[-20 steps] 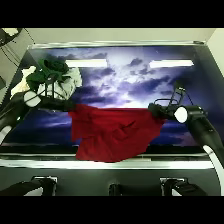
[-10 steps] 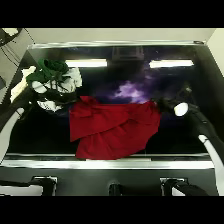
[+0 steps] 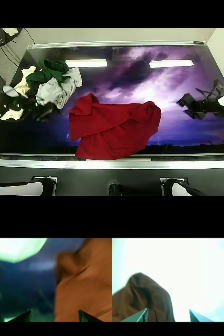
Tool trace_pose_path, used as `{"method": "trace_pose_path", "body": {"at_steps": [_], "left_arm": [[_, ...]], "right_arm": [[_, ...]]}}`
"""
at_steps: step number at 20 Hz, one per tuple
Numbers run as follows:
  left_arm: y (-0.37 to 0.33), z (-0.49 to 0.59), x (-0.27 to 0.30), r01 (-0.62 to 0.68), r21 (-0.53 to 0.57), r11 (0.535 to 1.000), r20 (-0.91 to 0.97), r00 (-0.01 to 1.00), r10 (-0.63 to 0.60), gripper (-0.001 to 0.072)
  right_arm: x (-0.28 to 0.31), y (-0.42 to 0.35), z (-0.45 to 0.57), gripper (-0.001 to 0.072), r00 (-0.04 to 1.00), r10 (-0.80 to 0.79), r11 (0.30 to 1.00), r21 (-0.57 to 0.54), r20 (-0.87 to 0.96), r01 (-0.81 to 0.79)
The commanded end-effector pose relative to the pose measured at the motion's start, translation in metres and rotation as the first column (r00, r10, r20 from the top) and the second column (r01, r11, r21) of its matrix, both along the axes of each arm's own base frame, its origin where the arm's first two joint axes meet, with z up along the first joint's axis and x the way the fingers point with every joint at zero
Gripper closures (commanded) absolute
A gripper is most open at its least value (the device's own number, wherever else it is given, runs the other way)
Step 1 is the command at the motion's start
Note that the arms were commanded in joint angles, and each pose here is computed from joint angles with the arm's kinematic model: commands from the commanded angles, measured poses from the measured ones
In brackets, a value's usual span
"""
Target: Fold the shirts.
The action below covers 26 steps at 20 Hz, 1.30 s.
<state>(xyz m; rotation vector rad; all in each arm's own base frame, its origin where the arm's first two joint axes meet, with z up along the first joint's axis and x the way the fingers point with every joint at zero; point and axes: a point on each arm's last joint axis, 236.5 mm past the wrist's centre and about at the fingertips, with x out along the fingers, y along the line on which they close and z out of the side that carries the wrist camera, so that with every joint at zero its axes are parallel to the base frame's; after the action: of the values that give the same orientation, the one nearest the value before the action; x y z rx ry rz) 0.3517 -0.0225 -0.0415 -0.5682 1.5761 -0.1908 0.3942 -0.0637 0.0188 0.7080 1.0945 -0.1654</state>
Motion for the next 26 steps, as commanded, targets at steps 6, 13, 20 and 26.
{"method": "trace_pose_path", "body": {"at_steps": [6, 13, 20, 26], "left_arm": [[-0.053, -0.065, -0.090, -0.046, -0.136, 0.990, -0.210, 0.978, 0.017, 0.0030], [-0.097, -0.071, -0.067, -0.085, -0.178, 0.980, -0.130, 0.990, 0.063, 0.0137], [-0.093, -0.069, -0.044, -0.094, -0.138, 0.986, -0.021, 0.996, 0.092, 0.0679], [-0.090, -0.048, -0.030, -0.062, -0.131, 0.989, 0.085, 0.994, 0.074, 0.0679]], "right_arm": [[0.003, 0.029, -0.052, 0.0092, 0.991, 0.097, 0.970, 0.231, -0.091, -0.074], [0.017, 0.064, -0.080, 0.0012, 0.971, 0.227, 0.961, 0.178, -0.078, -0.210], [0.063, 0.102, -0.091, 0.0020, 0.962, 0.267, 0.963, 0.031, 0.053, -0.269], [0.087, 0.096, -0.082, 0.0063, 0.975, 0.188, 0.982, 0.001, 0.119, -0.190]]}}
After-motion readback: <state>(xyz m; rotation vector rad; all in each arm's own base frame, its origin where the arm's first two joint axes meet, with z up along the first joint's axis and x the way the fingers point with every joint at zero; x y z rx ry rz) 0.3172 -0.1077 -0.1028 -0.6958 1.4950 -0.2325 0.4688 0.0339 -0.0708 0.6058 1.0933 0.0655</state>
